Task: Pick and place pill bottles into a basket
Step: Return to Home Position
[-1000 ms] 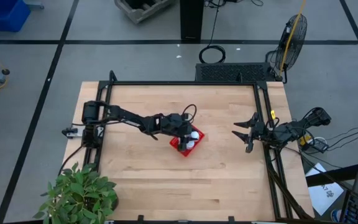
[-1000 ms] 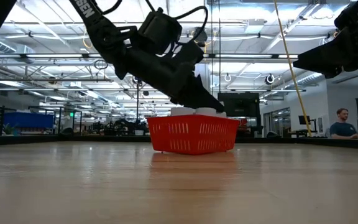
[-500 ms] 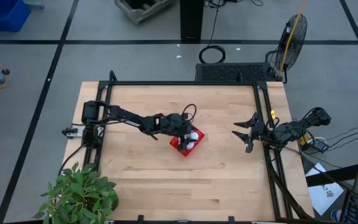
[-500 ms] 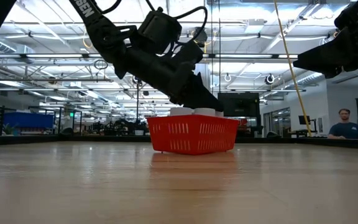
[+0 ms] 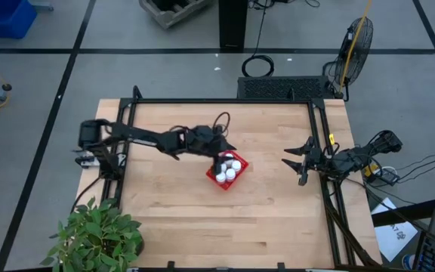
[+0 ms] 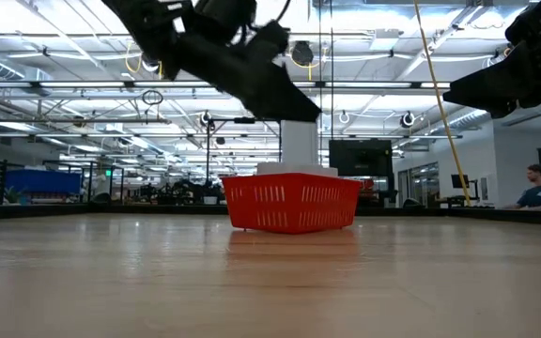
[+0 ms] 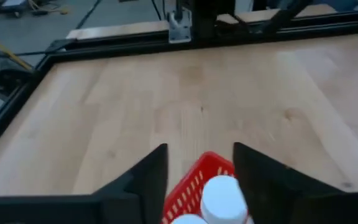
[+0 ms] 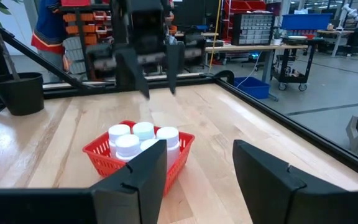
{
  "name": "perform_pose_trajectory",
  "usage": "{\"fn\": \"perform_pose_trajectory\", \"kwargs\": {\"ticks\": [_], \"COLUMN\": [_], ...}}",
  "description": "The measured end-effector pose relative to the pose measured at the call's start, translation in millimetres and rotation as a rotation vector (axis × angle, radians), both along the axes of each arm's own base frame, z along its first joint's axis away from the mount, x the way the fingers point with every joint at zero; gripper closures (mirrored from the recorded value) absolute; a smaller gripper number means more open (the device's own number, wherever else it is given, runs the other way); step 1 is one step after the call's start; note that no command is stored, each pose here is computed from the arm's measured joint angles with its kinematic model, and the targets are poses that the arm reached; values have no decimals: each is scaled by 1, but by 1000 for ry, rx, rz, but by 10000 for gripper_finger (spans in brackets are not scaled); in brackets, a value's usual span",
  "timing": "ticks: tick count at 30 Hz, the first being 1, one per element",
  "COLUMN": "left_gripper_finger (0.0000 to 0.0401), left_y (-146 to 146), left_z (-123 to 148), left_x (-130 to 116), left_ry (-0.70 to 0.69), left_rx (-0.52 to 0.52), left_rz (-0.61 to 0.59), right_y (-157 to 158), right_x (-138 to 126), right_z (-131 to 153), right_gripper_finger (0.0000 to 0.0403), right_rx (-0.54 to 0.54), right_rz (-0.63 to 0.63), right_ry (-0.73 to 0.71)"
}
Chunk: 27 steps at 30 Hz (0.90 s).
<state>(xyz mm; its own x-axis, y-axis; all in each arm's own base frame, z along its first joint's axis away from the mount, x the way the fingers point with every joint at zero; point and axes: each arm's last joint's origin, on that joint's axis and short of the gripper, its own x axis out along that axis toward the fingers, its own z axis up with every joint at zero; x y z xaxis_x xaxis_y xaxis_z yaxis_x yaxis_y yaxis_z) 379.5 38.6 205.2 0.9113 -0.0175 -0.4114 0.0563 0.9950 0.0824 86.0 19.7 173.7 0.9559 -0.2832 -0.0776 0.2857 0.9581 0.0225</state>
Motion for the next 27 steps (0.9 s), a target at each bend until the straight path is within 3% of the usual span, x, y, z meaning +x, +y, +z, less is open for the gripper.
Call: {"fn": "perform_pose_trajectory", "kwargs": {"ticks": [6,8,15,19,27], "left_gripper_finger": [359,389,383,396,380], "left_y": [1,-1,-17,-25,-29], "left_z": [14,13,-7,-22,-38], "left_x": [-31,-41,-96,-133,-199], "left_ry": [94,98,68,39,-75], "left_rx": [-7,-31,-104,-102,-86], "left_rz": [1,-6,-60,-65,-62], "right_y": [0,0,0,0,0], "right_x": [0,0,0,0,0], "right_z": [0,0,0,0,0], "right_gripper_finger": [229,228,226,229,225], "right_rx": [0,0,0,0,0], "right_rz": [0,0,0,0,0], "right_ry": [0,-1,0,0,0]}}
